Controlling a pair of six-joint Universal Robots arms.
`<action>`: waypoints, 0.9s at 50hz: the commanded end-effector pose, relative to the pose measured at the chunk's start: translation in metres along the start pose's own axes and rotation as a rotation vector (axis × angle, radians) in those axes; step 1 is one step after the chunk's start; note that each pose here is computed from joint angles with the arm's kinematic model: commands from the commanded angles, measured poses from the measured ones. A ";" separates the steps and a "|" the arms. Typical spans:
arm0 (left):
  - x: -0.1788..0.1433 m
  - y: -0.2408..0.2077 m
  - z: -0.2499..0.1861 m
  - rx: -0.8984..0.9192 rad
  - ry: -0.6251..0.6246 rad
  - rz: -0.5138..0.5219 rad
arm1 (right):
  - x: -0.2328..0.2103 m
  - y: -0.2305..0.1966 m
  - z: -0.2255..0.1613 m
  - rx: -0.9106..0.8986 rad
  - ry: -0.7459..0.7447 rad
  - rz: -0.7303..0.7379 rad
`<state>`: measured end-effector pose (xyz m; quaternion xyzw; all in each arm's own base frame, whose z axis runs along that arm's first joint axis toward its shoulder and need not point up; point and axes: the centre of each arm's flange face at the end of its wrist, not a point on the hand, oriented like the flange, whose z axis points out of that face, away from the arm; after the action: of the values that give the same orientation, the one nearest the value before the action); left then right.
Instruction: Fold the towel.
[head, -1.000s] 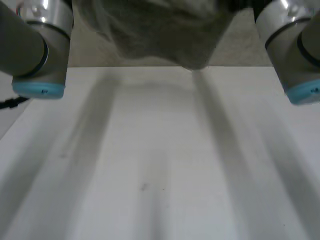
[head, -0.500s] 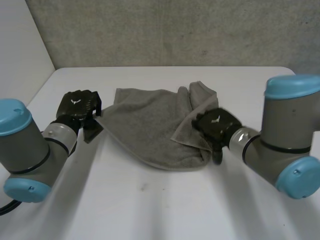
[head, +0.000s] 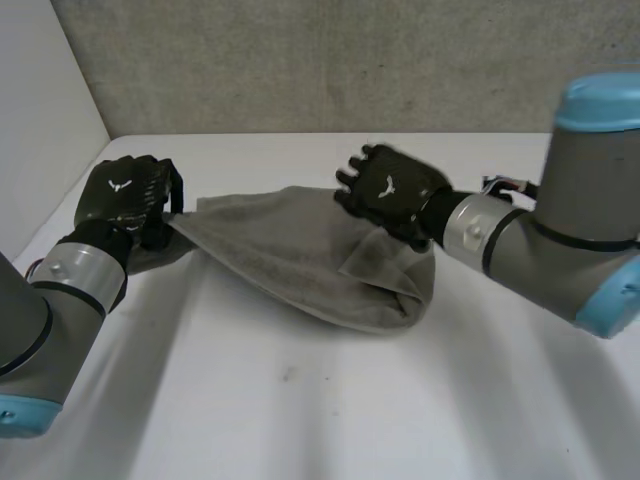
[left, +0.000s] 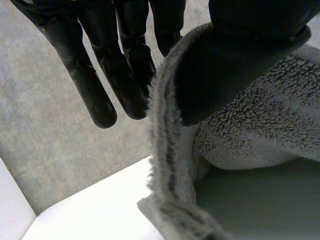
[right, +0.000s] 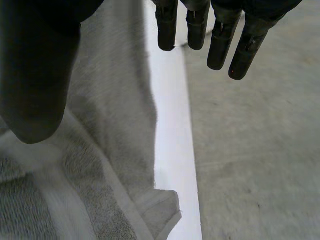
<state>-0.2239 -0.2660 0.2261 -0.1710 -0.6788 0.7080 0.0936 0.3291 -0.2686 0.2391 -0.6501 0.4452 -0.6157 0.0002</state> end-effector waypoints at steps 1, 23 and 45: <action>0.001 0.000 -0.003 0.002 0.014 -0.001 | -0.039 0.028 0.024 -0.023 -0.118 -0.241; -0.011 0.005 0.001 -0.012 -0.023 -0.002 | -0.069 0.063 0.049 -0.030 -0.186 -0.331; -0.018 0.007 0.004 -0.016 -0.044 -0.002 | -0.010 0.064 0.038 -0.096 0.002 0.085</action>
<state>-0.2101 -0.2746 0.2214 -0.1587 -0.6856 0.7058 0.0811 0.3329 -0.3049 0.1632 -0.7064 0.4257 -0.5648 -0.0281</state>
